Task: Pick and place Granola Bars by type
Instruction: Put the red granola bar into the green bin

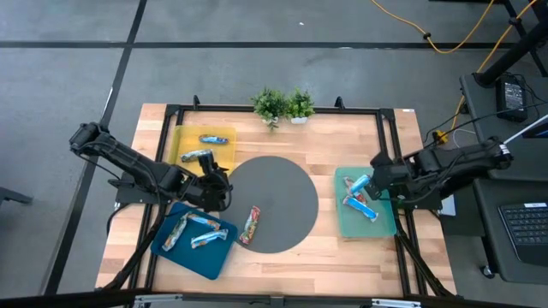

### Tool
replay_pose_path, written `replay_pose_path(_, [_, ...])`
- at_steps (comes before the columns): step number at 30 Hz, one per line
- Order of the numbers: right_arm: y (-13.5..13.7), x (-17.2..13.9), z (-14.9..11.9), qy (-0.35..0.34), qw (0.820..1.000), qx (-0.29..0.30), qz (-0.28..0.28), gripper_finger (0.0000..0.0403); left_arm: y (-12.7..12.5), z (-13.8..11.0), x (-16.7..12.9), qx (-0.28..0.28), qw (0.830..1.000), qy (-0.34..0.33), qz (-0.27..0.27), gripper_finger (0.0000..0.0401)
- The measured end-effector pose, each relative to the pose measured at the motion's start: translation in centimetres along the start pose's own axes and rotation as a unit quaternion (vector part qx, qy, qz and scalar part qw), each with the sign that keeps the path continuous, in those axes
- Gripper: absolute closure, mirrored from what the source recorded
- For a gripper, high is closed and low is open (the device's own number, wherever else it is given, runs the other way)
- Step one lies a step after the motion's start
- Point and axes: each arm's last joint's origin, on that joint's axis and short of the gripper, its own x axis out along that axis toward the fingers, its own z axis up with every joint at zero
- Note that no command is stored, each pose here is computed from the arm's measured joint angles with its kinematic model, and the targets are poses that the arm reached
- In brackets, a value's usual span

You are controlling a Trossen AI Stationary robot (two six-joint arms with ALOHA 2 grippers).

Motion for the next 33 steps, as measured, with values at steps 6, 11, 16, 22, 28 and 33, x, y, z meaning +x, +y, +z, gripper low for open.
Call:
replay_pose_path(6, [0.0, 0.8, -0.2, 0.004, 1.0, -0.001, 0.0, 0.0392, -0.4, -0.1, -0.4, 0.005, 1.0, -0.005, -0.008, 0.016])
replay_pose_path(11, [0.0, 0.8, -0.2, 0.002, 1.0, 0.0, 0.0, 0.0392, -0.4, -0.1, -0.4, 0.004, 1.0, -0.006, -0.007, 0.016])
replay_pose_path(16, [0.1, 0.8, -0.2, 0.001, 1.0, 0.0, 0.003, 0.0386, -0.4, -0.1, -0.4, 0.003, 1.0, -0.006, -0.007, 0.016])
replay_pose_path(22, [0.3, 0.8, -0.1, 0.0, 1.0, 0.002, 0.014, 0.033, -0.4, -0.1, -0.4, -0.003, 1.0, -0.006, -0.007, 0.016])
replay_pose_path(28, [1.0, 0.7, 0.3, -0.019, 0.998, -0.027, 0.053, 0.026, -0.4, -0.1, -0.4, -0.003, 1.0, -0.006, -0.007, 0.016])
replay_pose_path(33, [3.2, 0.5, 1.6, -0.092, 0.979, -0.115, 0.138, 0.0245, -0.4, -0.1, -0.4, -0.003, 1.0, -0.009, -0.001, 0.016])
